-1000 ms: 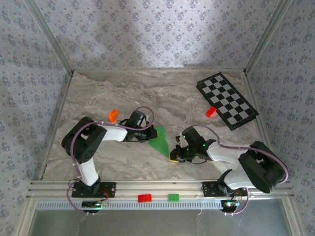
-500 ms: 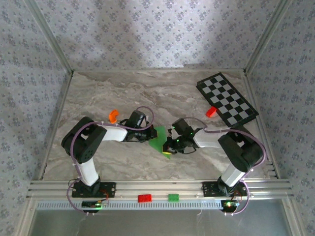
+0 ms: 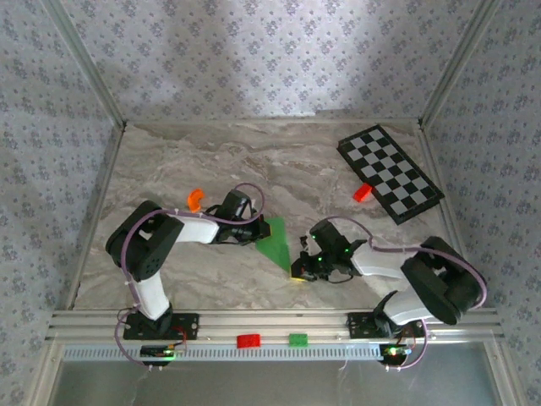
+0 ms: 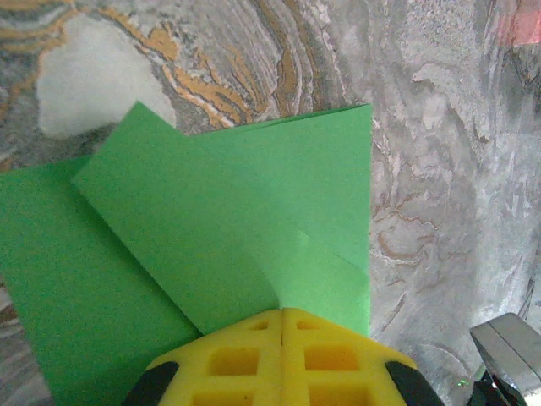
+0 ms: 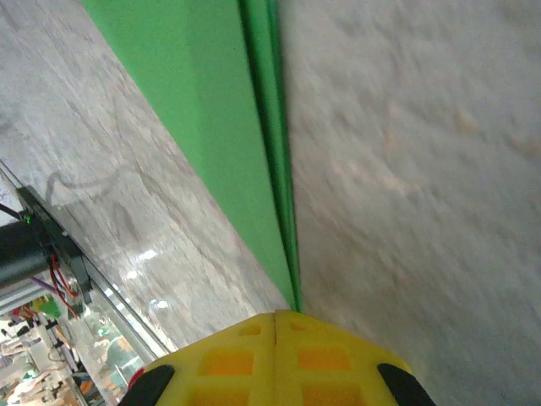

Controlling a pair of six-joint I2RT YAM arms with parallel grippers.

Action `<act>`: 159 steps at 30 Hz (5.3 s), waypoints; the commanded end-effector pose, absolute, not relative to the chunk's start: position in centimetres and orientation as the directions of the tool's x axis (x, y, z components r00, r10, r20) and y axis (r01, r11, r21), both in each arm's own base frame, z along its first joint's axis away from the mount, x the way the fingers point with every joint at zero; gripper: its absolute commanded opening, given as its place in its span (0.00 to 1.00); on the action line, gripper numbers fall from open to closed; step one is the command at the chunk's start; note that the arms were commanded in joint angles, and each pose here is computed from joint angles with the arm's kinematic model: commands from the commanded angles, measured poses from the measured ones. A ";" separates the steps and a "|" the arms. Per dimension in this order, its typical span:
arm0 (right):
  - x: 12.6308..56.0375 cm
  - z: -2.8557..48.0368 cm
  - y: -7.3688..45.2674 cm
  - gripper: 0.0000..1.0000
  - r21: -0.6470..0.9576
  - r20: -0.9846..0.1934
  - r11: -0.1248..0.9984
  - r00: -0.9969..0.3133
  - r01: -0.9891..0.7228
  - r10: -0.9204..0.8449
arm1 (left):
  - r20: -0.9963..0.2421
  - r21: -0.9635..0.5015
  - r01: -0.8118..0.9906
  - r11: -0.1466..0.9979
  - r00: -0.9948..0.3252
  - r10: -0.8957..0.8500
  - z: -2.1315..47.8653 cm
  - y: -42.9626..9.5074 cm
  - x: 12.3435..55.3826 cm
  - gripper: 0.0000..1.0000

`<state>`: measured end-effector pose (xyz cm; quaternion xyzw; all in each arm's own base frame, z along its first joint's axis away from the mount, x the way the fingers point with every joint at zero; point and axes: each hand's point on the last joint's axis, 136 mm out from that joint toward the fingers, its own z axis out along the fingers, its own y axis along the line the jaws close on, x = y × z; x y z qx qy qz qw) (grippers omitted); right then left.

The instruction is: Fold a paper plane with a square sheet of paper (pick it up from the middle)

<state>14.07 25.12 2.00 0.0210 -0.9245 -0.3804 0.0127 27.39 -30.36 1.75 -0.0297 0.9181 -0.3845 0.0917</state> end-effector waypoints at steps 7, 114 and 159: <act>19.8 7.5 26.8 0.01 0.763 -0.111 0.643 -0.993 -0.065 0.032 | 0.004 -0.516 -0.145 0.844 -0.986 -0.167 -5.4 -25.6 23.8 0.02; 19.9 7.8 22.4 0.28 0.692 -0.198 0.722 -0.968 -0.025 0.156 | -0.223 -0.643 0.076 0.762 -0.970 -0.092 5.3 -28.2 27.3 0.09; 14.1 3.0 24.8 0.46 0.704 0.045 0.676 -0.964 0.218 0.263 | -0.064 -0.594 -0.055 0.802 -0.991 -0.115 -0.9 -27.0 24.8 0.06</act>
